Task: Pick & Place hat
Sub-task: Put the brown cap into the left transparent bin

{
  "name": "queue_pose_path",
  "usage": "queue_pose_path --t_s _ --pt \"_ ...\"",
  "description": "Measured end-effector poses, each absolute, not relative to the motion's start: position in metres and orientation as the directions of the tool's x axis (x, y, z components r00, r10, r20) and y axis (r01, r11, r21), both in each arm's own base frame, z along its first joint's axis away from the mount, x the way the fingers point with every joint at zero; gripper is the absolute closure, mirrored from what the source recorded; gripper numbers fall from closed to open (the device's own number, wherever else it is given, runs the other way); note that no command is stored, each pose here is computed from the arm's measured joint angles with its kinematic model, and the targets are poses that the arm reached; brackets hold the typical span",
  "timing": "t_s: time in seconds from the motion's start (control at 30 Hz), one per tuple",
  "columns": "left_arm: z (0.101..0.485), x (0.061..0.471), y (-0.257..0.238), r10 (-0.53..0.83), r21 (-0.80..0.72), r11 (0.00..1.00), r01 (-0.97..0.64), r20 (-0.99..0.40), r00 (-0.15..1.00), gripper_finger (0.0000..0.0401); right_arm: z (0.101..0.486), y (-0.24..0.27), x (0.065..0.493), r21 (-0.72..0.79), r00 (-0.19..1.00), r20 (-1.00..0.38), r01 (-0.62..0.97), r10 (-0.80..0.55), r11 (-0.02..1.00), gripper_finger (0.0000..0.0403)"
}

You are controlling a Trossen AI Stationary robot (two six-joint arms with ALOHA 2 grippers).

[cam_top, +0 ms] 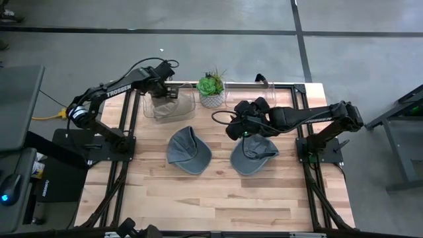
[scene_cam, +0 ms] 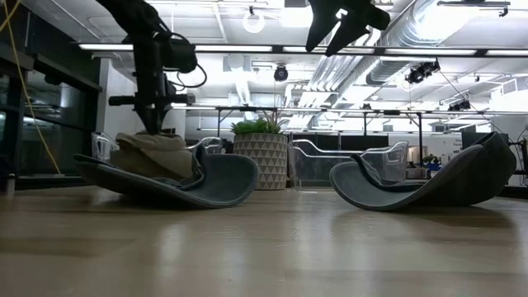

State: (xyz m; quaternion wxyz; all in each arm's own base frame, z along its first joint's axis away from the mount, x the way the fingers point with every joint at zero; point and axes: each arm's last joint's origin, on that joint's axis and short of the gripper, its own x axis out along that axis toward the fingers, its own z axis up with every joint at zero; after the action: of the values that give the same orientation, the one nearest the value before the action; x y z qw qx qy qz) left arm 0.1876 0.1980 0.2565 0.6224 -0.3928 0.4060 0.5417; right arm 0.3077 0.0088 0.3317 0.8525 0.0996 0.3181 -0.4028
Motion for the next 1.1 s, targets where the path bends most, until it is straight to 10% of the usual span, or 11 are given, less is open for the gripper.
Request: queue_pose_path --t_s 0.73,1.1 --pt "0.283 0.191 0.212 0.565 -0.132 0.03 -0.991 -0.816 0.126 0.0401 0.332 0.009 0.308 -0.087 0.473 -0.62 0.751 -0.626 0.654 0.0148" --pt "0.253 0.186 0.235 0.457 -0.083 -0.052 -0.995 -0.888 0.05 0.0401 0.332 0.009 0.308 -0.085 0.473 -0.621 0.752 -0.625 0.654 0.0147"
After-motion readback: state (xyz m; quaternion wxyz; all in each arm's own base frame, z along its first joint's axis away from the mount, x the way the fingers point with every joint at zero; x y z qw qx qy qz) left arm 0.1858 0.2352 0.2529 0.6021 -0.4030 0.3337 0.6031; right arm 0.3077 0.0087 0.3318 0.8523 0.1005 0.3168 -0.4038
